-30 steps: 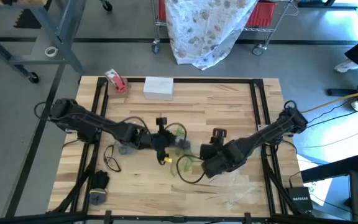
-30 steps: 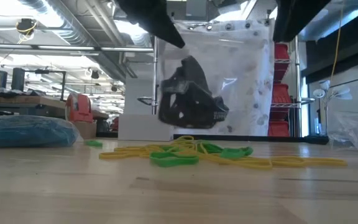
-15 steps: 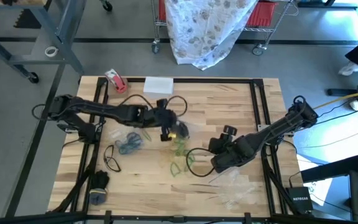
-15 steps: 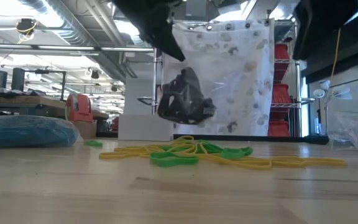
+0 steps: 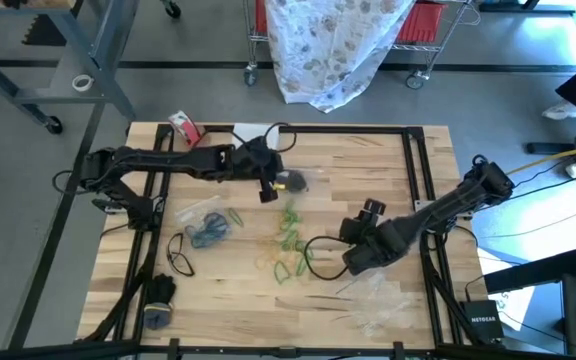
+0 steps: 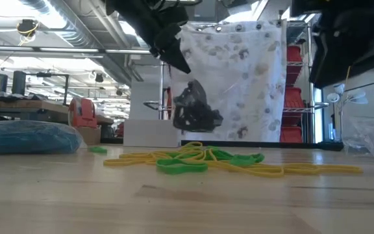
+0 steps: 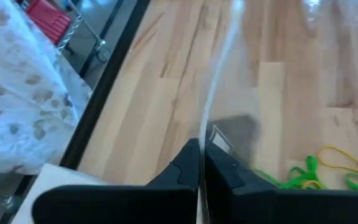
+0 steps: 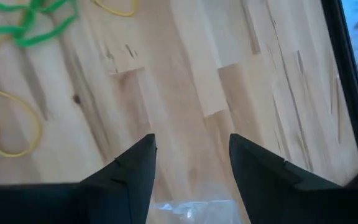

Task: Sort rubber bands
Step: Put the transparent zip bag on the table

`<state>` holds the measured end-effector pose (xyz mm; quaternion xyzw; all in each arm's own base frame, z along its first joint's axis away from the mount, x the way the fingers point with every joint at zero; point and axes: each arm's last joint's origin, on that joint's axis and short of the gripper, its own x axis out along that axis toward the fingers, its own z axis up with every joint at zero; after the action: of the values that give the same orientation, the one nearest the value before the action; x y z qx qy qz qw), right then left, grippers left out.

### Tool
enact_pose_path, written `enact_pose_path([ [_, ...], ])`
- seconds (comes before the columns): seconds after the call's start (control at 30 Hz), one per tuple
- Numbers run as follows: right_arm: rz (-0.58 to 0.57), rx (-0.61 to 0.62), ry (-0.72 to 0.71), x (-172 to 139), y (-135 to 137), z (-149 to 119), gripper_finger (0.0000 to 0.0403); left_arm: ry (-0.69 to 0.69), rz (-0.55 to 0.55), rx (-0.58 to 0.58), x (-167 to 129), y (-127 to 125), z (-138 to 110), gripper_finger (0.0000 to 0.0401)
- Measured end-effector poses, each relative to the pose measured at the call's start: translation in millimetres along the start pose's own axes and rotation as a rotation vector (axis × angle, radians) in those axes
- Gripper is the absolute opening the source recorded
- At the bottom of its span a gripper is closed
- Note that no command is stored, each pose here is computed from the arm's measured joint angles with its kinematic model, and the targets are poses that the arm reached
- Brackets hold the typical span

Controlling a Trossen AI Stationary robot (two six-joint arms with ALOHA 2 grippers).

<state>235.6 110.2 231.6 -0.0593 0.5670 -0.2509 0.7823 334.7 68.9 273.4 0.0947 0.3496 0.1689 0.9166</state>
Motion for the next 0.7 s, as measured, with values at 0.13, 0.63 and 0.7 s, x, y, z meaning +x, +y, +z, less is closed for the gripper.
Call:
enact_pose_path([
  [0.13,-0.003,-0.004,0.028,6,0,-4,0.0195,0.03,-0.003,-0.024,0,1,-3,0.0],
  [0.63,0.135,0.355,-0.053,-15,7,-53,0.0195,0.104,-0.116,-0.121,15,-11,-40,0.0],
  [0.7,0.155,0.391,-0.083,-19,7,-59,0.0195,0.093,-0.123,-0.144,17,-7,-41,0.0],
])
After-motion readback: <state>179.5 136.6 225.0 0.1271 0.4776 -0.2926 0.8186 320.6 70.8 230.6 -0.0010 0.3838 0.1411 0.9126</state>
